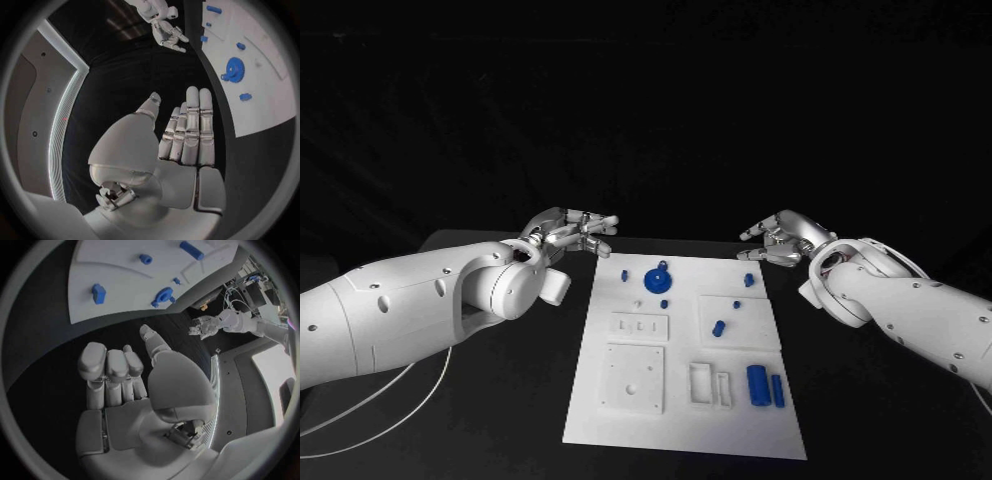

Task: Assemble the parts on the task board

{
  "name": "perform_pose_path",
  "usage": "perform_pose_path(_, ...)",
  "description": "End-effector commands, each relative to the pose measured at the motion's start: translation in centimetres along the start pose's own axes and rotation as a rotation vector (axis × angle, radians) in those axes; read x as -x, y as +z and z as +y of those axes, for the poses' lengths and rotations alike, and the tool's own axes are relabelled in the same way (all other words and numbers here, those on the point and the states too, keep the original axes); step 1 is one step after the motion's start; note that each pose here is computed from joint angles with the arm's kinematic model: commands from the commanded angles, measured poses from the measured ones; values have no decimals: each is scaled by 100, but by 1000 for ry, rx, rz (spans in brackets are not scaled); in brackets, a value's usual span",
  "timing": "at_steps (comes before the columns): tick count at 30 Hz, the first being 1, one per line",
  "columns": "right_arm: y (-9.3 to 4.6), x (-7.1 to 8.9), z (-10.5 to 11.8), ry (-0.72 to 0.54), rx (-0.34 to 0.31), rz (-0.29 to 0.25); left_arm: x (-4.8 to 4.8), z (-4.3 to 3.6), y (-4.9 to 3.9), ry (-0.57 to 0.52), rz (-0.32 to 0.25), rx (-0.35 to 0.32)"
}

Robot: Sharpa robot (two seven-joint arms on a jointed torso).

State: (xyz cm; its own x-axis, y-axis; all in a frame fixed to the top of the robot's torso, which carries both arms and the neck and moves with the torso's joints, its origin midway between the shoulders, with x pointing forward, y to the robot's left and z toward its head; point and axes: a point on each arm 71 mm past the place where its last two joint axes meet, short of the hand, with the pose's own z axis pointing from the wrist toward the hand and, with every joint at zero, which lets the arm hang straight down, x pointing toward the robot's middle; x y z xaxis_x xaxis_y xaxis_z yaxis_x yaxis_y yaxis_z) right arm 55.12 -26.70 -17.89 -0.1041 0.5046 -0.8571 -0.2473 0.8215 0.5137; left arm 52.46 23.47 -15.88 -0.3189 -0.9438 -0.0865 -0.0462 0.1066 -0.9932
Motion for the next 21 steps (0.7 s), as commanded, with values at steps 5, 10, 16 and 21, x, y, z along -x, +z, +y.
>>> perform_pose_path(5, -47, -77, -192, 4, 52, 107, -18, 13, 3, 0, 24, -8)
perform_pose_path(10, -80, -133, -328, 8, 28, 124, -7, 33, -1, -1, 26, 1)
perform_pose_path(16, -99, -199, -406, 18, 11, 139, -1, 49, -5, 0, 30, 6)
perform_pose_path(21, -101, -236, -448, 20, 0, 145, -1, 59, -6, 1, 31, 9)
